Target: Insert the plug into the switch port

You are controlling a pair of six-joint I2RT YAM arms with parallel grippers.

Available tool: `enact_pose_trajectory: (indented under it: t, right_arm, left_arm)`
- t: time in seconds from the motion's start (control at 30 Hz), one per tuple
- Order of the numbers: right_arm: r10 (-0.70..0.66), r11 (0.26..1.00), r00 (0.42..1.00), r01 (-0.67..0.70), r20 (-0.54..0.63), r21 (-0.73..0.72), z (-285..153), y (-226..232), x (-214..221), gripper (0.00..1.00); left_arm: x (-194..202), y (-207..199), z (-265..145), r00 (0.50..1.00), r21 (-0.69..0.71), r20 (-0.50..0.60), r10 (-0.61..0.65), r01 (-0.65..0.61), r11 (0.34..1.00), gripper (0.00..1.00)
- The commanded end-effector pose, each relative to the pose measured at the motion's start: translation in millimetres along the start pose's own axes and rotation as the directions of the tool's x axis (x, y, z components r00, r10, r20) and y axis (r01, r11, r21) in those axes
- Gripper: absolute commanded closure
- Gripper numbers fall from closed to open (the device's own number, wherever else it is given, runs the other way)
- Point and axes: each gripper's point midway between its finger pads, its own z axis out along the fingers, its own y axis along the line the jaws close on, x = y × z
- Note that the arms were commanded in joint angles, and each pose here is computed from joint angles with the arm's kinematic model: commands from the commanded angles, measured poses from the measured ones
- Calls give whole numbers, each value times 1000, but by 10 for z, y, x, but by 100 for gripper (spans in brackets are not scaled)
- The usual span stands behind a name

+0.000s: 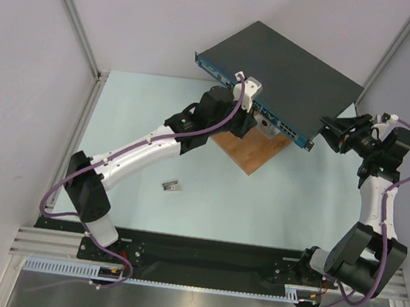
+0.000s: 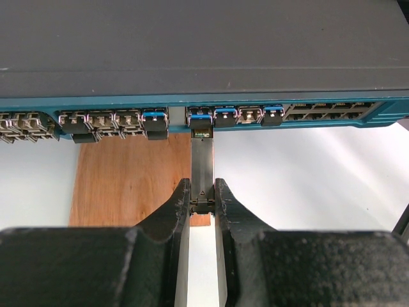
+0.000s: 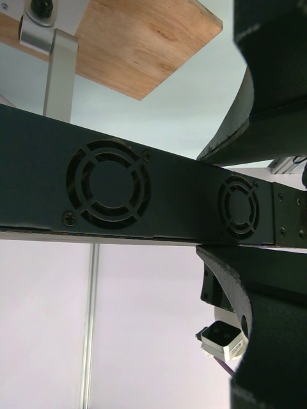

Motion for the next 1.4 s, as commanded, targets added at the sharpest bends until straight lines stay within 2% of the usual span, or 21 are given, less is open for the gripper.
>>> enact_pose_trajectory:
  t: [0.0, 1.07, 1.37]
  right_arm:
    - [-19, 1000, 999, 19, 31, 18, 47, -43, -111, 100]
    - [-11, 1000, 1000, 11, 17, 20, 84, -61, -113, 100]
    - [-24, 999, 1000, 24, 16, 28, 91, -55, -116, 100]
  left_arm:
    - [-339, -15, -16, 996, 6, 87, 1, -2, 1000, 100]
    - [-403, 290, 90, 994, -25, 105, 1, 2, 1000, 100]
    - [-360, 147, 185, 997, -36, 76, 33, -30, 999, 100]
